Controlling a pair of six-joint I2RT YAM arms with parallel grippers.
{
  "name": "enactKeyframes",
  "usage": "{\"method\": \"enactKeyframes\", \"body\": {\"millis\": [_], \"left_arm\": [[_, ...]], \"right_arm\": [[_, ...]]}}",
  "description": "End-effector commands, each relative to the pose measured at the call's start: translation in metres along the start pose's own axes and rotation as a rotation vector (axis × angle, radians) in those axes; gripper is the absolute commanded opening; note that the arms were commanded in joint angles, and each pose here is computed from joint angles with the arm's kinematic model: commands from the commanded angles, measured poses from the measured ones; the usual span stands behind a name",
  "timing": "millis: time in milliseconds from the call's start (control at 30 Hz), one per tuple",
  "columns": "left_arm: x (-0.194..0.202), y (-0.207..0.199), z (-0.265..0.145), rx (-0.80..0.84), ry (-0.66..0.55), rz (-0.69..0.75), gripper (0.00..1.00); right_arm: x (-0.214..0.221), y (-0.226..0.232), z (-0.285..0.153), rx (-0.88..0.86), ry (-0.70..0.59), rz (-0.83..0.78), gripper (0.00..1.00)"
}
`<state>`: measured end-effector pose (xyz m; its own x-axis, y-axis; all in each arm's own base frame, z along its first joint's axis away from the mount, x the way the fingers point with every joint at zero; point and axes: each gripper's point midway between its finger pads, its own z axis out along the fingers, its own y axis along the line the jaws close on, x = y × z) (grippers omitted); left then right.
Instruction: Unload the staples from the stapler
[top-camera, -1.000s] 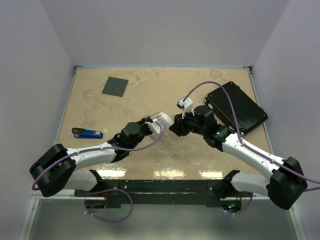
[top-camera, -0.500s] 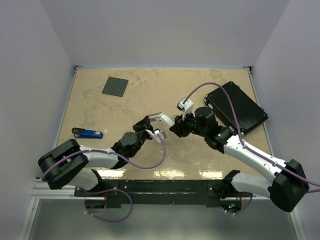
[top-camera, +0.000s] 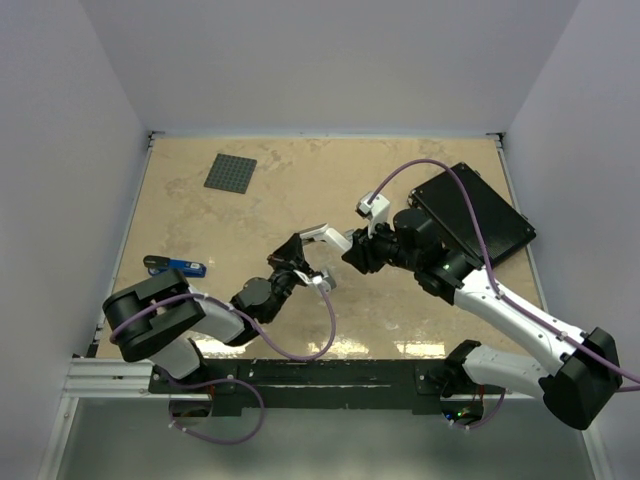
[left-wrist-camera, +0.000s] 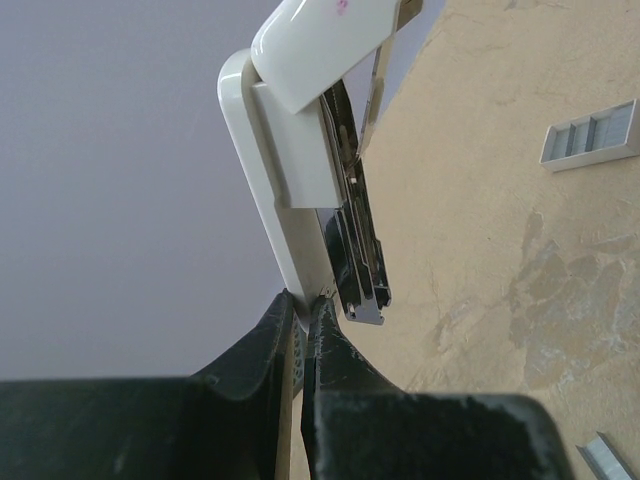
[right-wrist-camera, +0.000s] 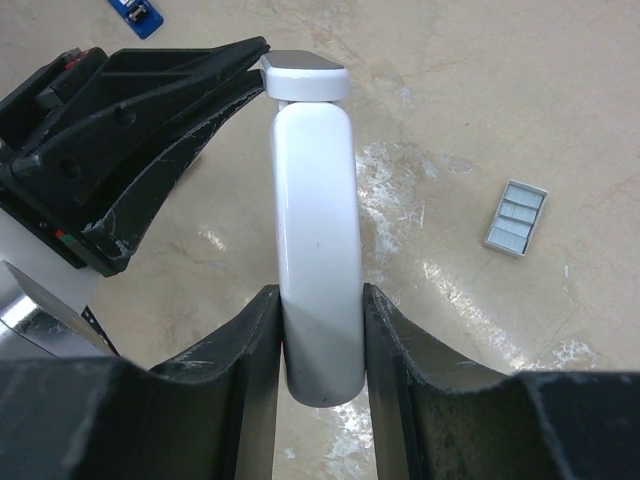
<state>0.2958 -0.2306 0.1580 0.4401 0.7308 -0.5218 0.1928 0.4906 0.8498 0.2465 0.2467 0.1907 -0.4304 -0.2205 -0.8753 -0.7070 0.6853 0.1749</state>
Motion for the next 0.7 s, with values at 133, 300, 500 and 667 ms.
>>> {"method": "enactKeyframes", "body": {"millis": [133, 300, 500, 667], "left_arm": [[0.064, 0.025, -0.026, -0.133, 0.325, 0.044, 0.00], [0.058, 0.031, -0.025, -0.140, 0.304, 0.008, 0.31], [0.037, 0.019, -0.022, 0.008, 0.229, -0.114, 0.81], [0.027, 0.015, -0.023, 0.112, 0.250, -0.169, 0.83]], "right_arm": [[-0.037, -0.041, -0.017, 0.212, -0.100, 0.065, 0.00], [-0.029, -0.038, -0.017, 0.205, -0.075, 0.105, 0.00], [-0.035, -0.053, -0.024, 0.310, -0.099, 0.171, 0.00], [-0.042, -0.052, -0.026, 0.316, -0.097, 0.264, 0.00]]}}
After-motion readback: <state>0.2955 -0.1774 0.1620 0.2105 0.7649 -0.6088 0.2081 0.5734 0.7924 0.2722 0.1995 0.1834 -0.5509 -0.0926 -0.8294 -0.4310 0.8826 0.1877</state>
